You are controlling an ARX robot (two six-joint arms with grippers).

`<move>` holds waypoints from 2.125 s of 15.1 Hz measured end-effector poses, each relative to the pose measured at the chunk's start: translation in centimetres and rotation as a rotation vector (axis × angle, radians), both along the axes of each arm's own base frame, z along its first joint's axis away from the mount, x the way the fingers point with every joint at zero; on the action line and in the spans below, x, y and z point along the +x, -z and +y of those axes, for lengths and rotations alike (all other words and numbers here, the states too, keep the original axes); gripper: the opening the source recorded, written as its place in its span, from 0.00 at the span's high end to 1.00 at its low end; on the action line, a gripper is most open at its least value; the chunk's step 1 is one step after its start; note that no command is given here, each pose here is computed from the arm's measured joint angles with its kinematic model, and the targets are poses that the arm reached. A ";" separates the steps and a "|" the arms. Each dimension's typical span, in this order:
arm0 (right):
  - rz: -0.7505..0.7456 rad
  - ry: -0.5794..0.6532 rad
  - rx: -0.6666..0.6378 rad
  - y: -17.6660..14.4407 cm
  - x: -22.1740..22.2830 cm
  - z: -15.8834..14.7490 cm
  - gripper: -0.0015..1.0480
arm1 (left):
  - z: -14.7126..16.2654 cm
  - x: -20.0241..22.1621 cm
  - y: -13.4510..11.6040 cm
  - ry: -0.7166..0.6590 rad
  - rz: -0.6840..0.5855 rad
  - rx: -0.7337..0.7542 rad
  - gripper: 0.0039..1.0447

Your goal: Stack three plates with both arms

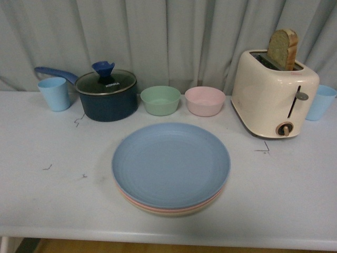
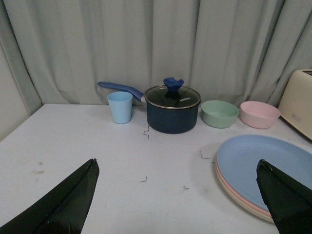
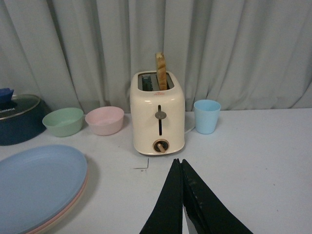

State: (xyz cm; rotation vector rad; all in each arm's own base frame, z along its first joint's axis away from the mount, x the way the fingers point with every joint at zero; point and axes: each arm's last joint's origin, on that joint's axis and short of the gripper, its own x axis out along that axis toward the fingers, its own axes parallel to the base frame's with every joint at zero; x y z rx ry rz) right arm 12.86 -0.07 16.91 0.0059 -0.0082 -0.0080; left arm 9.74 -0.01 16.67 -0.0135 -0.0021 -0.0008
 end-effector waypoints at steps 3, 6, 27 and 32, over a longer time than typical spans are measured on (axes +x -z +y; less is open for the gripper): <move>-0.003 0.000 0.000 -0.1 -0.7 0.0 0.98 | 0.0 0.0 0.0 0.000 0.000 0.000 0.06; -0.005 0.000 0.000 -0.1 -1.4 0.0 0.98 | 0.0 0.0 0.0 0.000 0.000 0.000 0.06; 0.004 -0.003 0.000 0.2 -3.1 0.0 0.06 | 0.0 0.0 0.0 0.000 0.000 0.000 0.06; 0.004 -0.003 0.000 0.2 -3.1 0.0 0.06 | 0.0 0.0 0.0 0.000 0.000 0.000 0.06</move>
